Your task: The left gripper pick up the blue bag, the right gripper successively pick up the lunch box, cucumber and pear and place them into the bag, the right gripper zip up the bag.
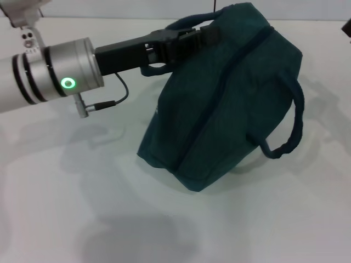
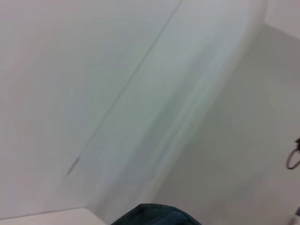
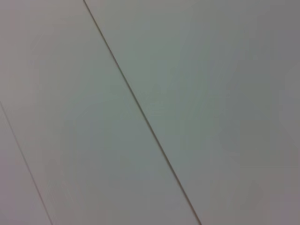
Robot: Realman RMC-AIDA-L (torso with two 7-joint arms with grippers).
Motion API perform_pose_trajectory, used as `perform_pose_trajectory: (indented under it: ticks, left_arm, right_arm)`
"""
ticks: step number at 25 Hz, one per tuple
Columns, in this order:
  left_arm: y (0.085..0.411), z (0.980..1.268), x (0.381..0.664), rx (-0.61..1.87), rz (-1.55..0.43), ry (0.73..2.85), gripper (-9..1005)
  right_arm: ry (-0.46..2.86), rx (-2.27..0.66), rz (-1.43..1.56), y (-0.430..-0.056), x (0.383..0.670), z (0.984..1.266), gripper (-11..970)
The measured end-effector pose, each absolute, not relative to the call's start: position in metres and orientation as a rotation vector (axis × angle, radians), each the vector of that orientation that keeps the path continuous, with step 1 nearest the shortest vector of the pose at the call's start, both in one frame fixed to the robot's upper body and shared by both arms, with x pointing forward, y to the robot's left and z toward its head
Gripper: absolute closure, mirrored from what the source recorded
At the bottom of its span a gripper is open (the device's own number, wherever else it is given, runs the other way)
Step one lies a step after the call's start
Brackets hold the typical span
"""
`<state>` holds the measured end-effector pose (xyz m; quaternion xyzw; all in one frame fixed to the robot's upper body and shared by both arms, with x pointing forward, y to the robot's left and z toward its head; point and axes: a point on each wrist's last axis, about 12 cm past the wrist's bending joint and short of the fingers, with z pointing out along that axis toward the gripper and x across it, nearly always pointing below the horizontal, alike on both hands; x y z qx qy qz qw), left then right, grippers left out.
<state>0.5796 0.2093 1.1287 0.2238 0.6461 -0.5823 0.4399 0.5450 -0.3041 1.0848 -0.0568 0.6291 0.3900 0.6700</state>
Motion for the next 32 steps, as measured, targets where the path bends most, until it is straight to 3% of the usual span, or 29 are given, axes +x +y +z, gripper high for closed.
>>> perform_pose_trajectory:
  ticks: [10, 15, 26, 32]
  left_arm:
    - [0.201, 1.11, 0.589, 0.492, -1.342, 1.711, 943]
    - [0.203, 1.106, 0.588, 0.489, -1.321, 1.728, 894]
    - [0.228, 1.114, 0.591, 0.348, -1.263, 1.609, 452]
    - [0.246, 1.133, 0.592, 0.436, -1.233, 1.57, 295]
  right_arm:
    - [1.409, -0.12, 0.892, -0.305, 0.54, 1.082, 355]
    - [1.407, -0.116, 0.892, -0.306, 0.539, 1.082, 355]
    - [1.375, -0.237, 0.943, -0.295, 0.537, 1.089, 354]
    - [1.24, -0.452, 1.009, -0.28, 0.527, 1.102, 354]
